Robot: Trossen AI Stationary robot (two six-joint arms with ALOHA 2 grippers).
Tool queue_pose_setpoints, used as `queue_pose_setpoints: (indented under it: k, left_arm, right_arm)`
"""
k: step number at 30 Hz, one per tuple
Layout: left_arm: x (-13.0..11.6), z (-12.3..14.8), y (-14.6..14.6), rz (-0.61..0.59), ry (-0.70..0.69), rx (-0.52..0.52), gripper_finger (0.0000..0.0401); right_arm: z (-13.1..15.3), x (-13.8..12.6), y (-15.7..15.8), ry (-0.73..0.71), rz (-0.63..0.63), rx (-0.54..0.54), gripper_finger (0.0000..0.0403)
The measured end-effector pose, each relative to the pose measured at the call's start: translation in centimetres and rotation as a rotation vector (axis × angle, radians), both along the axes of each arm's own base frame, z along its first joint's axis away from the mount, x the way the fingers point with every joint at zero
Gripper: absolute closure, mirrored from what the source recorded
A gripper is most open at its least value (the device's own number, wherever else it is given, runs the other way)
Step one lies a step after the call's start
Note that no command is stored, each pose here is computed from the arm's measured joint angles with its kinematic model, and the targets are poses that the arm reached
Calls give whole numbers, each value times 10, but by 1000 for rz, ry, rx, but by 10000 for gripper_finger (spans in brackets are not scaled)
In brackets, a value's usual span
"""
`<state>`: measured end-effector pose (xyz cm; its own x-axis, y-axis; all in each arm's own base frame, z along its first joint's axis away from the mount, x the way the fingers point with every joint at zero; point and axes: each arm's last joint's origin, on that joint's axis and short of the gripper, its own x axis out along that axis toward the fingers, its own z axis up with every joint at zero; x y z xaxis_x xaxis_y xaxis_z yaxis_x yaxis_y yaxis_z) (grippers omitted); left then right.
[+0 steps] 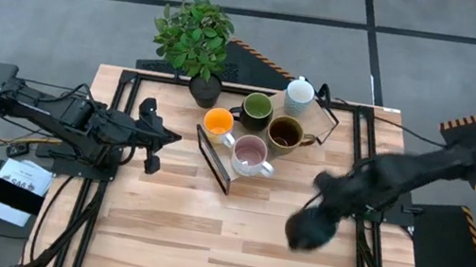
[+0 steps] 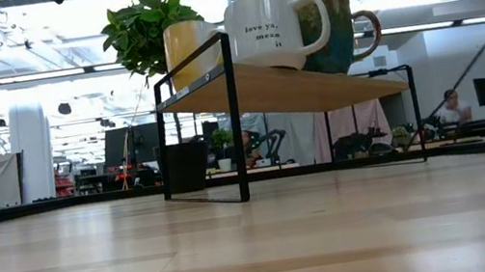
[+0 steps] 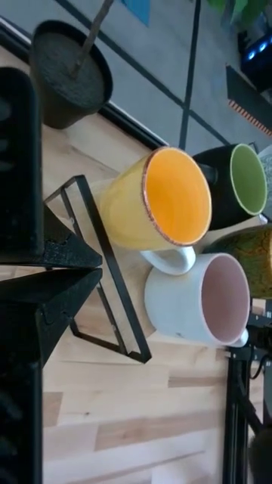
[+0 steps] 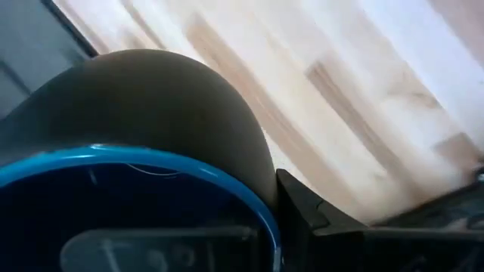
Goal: Place coffee mugs
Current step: Put the blue mug on the shelf
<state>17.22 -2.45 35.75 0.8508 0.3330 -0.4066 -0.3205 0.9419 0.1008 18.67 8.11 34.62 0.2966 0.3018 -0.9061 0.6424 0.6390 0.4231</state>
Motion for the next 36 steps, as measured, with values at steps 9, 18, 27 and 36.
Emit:
queue_pose_setpoints:
  k: [9,18,27,36]
  left_arm:
    - [0,0,0,8,-1,4,401]
    - [0,0,1,20,-2,11,401]
    - [0,0,1,20,-2,11,401]
    - [0,0,1,20,-3,11,401]
  right_arm:
    - [72,-62,-85,-493,-595,-317,362]
    - [88,-63,-140,-175,-677,-598,362]
    - [70,-44,-189,88,-603,-580,362]
    - [48,-28,-228,199,-586,-497,362]
